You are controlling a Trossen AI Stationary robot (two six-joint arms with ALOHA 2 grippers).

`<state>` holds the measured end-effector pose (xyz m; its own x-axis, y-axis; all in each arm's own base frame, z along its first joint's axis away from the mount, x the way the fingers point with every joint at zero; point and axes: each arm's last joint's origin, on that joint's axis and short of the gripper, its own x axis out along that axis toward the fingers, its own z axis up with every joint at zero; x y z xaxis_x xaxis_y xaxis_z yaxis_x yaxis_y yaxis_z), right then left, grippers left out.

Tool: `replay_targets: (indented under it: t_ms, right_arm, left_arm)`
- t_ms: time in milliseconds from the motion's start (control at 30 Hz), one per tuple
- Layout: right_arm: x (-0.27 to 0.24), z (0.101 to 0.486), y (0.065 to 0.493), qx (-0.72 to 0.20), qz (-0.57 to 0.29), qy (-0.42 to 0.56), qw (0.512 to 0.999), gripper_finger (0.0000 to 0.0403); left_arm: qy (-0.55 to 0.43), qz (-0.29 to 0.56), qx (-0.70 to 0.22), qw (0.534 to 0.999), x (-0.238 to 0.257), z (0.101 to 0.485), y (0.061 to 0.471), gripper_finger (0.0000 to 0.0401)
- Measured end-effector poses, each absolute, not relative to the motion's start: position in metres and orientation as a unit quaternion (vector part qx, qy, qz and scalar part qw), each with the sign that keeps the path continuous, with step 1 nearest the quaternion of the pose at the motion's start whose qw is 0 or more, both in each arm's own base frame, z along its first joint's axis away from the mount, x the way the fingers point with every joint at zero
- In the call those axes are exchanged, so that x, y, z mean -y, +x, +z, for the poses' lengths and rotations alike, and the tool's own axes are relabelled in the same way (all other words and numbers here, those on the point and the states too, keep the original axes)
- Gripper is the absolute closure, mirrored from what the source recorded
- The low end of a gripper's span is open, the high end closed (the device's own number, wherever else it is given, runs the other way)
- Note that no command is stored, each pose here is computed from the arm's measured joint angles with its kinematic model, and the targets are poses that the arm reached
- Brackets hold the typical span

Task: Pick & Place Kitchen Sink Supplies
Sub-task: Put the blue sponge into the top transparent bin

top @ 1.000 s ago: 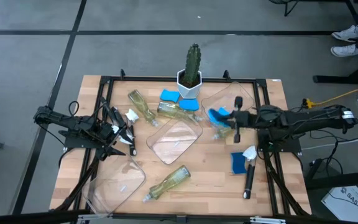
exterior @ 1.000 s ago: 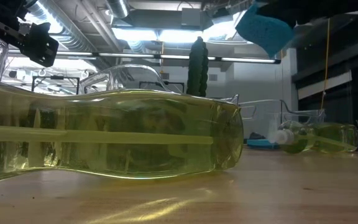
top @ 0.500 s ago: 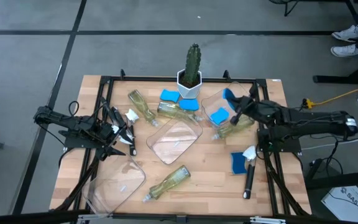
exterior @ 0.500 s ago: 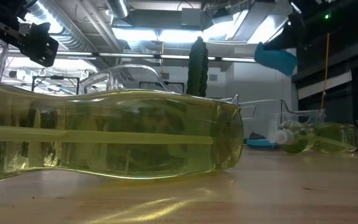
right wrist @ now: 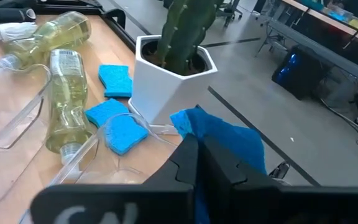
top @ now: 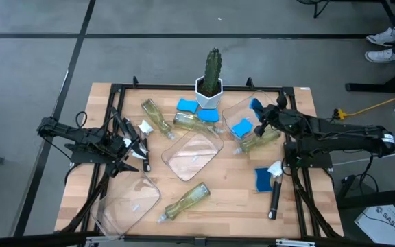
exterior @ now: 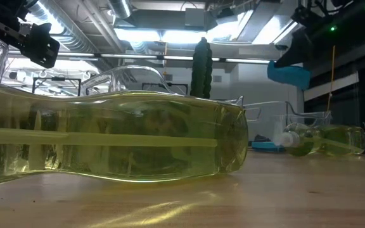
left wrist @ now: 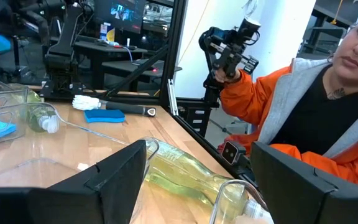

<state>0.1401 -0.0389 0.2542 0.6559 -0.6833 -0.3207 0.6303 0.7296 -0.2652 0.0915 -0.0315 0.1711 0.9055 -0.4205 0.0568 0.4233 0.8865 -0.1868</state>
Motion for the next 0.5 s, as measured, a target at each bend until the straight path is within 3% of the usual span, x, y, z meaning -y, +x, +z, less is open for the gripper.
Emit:
replay_targets:
  t_ms: [167,500]
  right_arm:
    - [0.0417,0.2541,0.1398,-0.206,-0.369,-0.069,0.904,0.0352]
    - [0.0473,0.2495,0.1459,-0.213,-0.385,-0.050,0.896,0.0185]
  left_arm:
    - [-0.098,-0.217,0.007,0.971,0.0315,0.1711,0.0915,0.0120]
    - [-0.098,-0.217,0.007,0.971,0.0314,0.1711,0.0915,0.0120]
